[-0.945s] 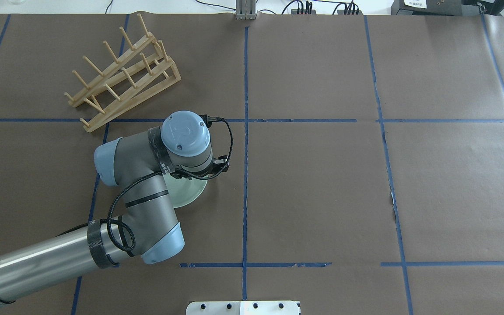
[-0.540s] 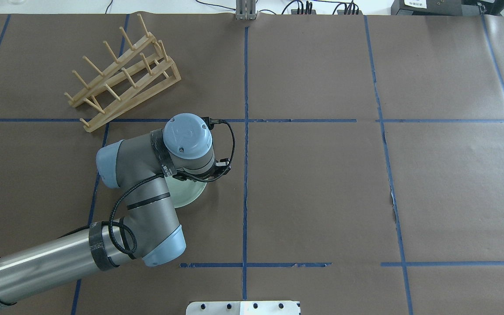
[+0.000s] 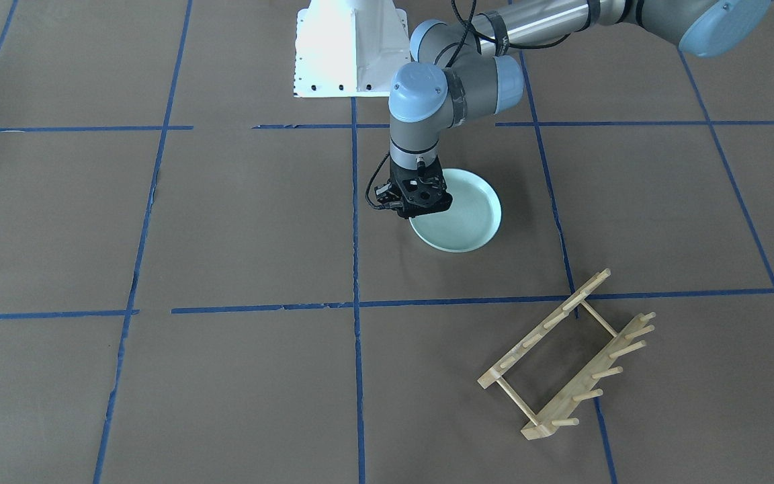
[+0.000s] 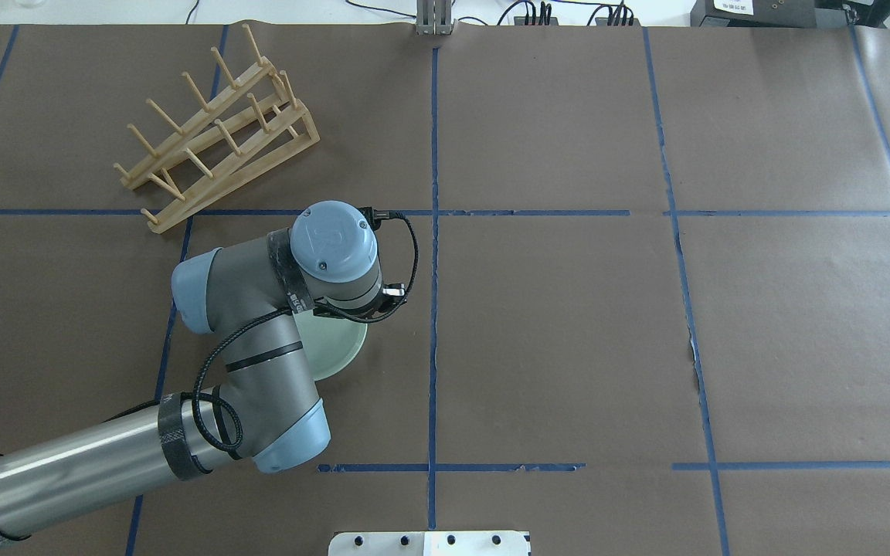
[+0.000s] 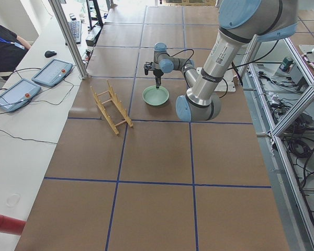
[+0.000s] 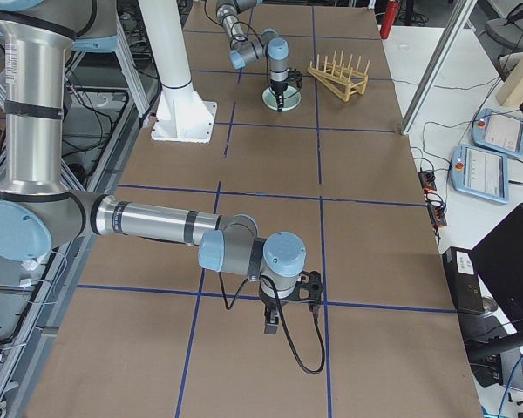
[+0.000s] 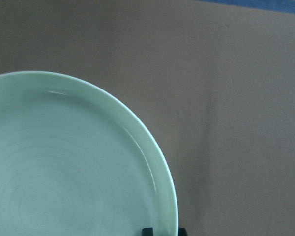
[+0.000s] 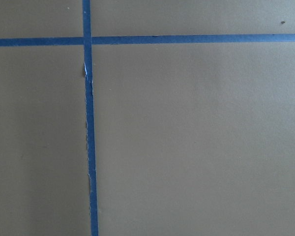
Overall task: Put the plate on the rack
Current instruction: 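Lower the left gripper onto the plate rim and close on it, then lift the green plate with the left gripper and carry it toward the rack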
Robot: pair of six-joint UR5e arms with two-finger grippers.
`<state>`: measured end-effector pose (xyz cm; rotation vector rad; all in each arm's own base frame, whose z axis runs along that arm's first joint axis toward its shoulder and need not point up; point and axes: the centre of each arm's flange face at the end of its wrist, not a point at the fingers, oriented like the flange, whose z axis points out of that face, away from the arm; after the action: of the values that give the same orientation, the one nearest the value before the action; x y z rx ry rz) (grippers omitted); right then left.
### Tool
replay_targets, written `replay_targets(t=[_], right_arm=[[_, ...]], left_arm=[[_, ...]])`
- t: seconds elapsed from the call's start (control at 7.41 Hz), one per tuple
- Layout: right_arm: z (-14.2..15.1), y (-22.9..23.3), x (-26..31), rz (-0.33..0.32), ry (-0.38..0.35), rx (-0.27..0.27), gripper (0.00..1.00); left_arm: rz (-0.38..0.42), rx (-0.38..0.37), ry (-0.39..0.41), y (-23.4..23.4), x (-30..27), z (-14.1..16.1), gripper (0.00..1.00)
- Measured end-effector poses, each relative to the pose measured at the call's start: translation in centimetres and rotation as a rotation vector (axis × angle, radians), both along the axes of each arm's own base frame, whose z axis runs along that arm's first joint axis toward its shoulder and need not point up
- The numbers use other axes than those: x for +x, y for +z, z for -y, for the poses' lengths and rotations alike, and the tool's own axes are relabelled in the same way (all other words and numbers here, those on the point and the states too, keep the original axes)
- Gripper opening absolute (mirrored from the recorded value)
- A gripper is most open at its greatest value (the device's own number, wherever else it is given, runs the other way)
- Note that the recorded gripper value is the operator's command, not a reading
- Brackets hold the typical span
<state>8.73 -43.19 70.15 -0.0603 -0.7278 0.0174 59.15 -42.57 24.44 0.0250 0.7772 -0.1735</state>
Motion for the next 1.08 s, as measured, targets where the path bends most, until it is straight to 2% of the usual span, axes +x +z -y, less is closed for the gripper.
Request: replay_targets(t=[0.27, 0.67, 1.08], right_arm=[[0.0, 0.0, 0.0, 0.000, 0.001, 0.000, 1.00], [0.0, 0.0, 0.0, 0.000, 0.001, 0.000, 1.00], [0.0, 0.0, 0.0, 0.000, 0.001, 0.000, 1.00]], left_arm=[[-0.013, 0.009, -0.002, -2.1, -1.8, -0.6, 0.00], [0.004, 0.018, -0.039, -8.2, -9.0, -0.8, 0.00], [0.041, 0.091, -0.104, -15.1, -19.2, 3.5, 0.00]])
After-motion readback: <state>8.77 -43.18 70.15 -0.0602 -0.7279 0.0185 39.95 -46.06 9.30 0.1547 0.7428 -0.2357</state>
